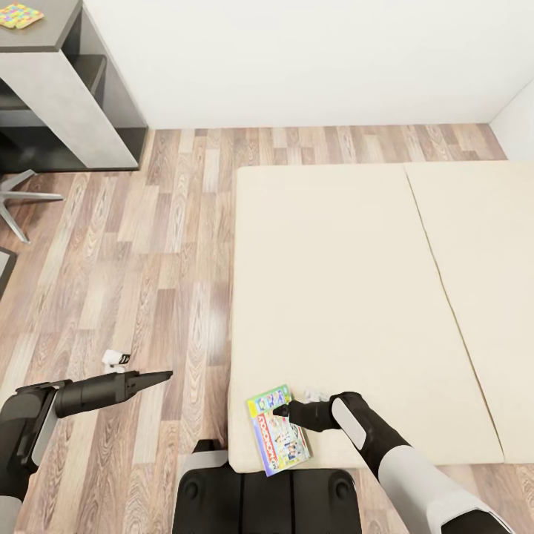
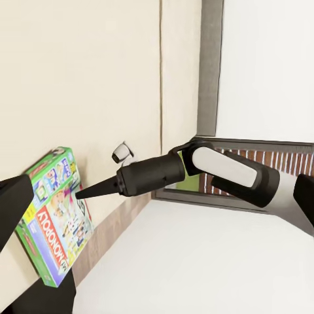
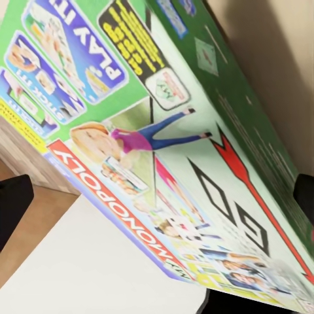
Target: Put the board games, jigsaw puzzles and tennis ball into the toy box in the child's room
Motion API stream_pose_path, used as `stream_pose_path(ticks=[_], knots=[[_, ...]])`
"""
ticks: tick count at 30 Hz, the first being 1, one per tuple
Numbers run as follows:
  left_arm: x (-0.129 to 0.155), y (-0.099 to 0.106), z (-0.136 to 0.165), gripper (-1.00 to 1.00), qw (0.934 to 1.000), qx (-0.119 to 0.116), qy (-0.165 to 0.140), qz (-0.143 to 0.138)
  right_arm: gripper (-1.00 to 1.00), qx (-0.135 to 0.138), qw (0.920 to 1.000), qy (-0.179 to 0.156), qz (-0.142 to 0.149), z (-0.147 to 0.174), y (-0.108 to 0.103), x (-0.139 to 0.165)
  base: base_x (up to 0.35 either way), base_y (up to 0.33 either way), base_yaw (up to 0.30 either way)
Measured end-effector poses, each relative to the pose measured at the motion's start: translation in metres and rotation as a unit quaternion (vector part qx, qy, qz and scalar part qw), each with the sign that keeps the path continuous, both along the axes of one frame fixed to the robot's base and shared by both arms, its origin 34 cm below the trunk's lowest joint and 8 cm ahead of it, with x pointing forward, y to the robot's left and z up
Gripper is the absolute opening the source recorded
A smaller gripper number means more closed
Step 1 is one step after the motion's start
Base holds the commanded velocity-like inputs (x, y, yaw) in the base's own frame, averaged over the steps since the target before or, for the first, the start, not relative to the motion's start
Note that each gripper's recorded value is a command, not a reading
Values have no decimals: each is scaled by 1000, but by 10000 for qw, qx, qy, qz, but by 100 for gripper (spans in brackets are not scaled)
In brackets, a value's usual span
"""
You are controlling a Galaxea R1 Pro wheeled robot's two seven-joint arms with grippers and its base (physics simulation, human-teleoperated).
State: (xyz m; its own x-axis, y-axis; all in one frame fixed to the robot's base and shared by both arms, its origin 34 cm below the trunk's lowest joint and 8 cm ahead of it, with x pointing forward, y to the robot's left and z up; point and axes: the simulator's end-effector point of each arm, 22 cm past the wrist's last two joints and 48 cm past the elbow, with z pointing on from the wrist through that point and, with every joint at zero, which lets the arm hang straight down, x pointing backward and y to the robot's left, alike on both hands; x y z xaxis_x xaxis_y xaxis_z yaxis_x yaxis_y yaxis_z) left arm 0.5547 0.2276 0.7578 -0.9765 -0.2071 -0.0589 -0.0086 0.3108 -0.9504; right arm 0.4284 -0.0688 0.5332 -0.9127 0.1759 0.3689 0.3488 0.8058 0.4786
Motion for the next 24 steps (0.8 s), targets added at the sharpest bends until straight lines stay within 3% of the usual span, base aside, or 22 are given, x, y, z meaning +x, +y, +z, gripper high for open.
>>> stream_pose_path(ticks=[24], knots=[[-2, 0, -3, 100, 10000, 0, 34, 0, 100, 6, 10000, 34, -1, -2, 0, -3, 0, 14, 0]])
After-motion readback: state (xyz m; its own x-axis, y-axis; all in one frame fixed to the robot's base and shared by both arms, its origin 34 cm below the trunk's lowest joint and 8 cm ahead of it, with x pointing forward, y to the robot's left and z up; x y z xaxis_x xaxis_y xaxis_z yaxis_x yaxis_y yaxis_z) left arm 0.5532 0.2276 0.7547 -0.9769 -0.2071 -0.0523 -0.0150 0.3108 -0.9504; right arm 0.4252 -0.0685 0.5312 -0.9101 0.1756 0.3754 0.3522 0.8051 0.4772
